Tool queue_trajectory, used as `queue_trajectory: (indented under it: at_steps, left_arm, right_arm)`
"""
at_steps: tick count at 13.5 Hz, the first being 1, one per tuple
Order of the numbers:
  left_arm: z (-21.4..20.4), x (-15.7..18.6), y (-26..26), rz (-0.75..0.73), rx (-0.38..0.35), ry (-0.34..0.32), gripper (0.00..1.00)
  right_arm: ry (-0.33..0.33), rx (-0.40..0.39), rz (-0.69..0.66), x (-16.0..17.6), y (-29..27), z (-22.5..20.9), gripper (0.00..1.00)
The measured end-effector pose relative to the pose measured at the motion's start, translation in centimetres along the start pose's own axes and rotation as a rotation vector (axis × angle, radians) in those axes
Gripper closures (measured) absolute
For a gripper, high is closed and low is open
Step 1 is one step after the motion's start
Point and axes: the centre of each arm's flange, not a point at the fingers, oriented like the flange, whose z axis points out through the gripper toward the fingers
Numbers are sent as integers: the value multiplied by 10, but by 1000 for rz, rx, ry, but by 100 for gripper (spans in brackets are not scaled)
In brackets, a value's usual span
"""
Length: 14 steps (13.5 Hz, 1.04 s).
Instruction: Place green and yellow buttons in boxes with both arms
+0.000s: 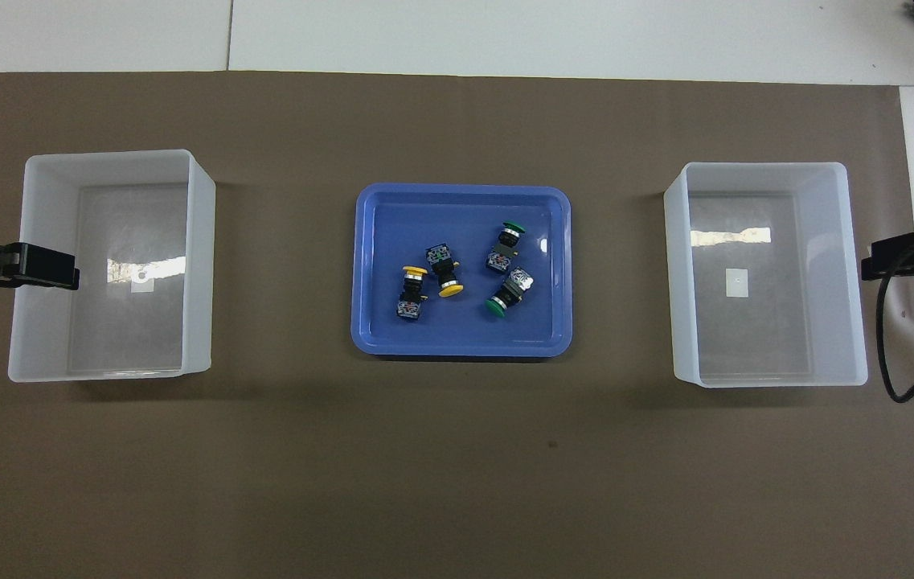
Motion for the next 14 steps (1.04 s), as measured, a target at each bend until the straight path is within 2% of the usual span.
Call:
queue_trajectory:
  at_steps: [11,14]
  left_arm:
    - [0,0,5,9,0,3,0]
    - [-1,4,27,2,-2,41,0]
  right_arm:
    - [8,1,0,-4,-9,-8,0]
    - [7,0,0,-4,-9,-7,0]
